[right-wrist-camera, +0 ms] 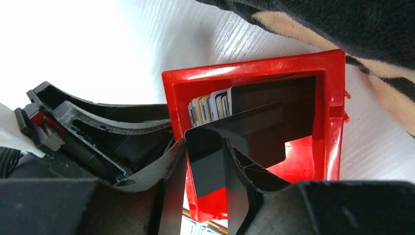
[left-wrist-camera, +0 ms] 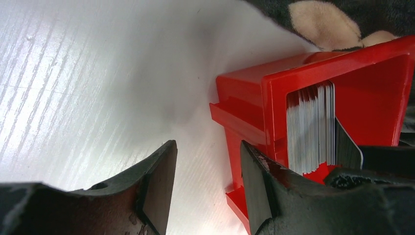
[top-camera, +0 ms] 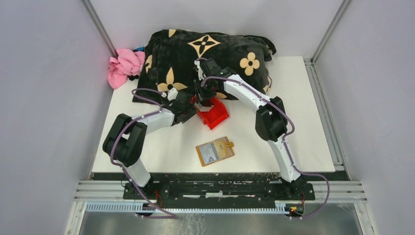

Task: Put the credit cards into the card holder
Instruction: Pick up the credit card from the storage box.

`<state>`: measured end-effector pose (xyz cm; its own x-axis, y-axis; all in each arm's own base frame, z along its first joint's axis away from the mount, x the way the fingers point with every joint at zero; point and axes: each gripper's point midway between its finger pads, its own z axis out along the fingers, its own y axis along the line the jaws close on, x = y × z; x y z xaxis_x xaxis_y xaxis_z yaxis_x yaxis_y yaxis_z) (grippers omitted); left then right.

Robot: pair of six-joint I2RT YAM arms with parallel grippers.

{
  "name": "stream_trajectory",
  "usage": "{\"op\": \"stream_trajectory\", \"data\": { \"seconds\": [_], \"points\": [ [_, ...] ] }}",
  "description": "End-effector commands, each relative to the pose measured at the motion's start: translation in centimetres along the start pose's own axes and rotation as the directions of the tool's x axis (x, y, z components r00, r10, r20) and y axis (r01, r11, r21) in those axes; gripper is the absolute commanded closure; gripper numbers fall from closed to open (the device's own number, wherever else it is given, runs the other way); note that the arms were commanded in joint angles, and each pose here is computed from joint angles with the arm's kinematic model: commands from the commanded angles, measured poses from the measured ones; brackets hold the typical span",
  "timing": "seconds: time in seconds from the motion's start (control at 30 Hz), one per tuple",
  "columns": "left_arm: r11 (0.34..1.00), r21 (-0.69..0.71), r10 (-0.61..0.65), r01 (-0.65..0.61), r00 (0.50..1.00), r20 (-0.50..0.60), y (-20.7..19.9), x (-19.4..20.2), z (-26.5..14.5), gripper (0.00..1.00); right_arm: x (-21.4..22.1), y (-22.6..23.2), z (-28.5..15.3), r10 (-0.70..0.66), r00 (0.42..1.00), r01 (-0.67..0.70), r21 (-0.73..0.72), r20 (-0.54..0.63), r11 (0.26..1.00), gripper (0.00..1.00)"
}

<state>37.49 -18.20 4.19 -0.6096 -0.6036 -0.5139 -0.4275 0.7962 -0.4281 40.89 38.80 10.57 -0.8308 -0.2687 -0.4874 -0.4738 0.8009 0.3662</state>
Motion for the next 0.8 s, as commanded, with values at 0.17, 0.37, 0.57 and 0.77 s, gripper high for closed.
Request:
{"op": "stream_trajectory", "data": {
  "seconds": [0.17, 0.37, 0.57, 0.77],
  "points": [
    [0.998, 0.061, 0.005, -0.009, 0.998, 0.059, -2.5, -2.3, -0.9, 0.42, -0.9, 1.4, -4.0, -0.055, 0.997, 0.053, 0.045, 0.058, 0.998, 0.73],
    [0.998, 0.064, -0.004, -0.001, 0.998, 0.068, -2.2, -2.4, -1.4, 0.42, -0.1, -0.3, -4.5, -0.091, 0.995, 0.084, 0.165, 0.035, 0.983, 0.87],
    [0.998, 0.067, -0.009, 0.003, 0.995, 0.095, -1.7, -3.0, -2.5, 0.42, 0.0, -1.2, -6.0, -0.136, 0.989, 0.117, 0.269, 0.053, 0.956, 0.99],
    [0.995, 0.102, 0.009, -0.023, 0.990, 0.139, -2.0, -4.1, -4.7, 0.40, -0.4, -1.4, -9.4, -0.157, 0.982, 0.114, 0.328, 0.107, 0.938, 0.99]
  ]
}}
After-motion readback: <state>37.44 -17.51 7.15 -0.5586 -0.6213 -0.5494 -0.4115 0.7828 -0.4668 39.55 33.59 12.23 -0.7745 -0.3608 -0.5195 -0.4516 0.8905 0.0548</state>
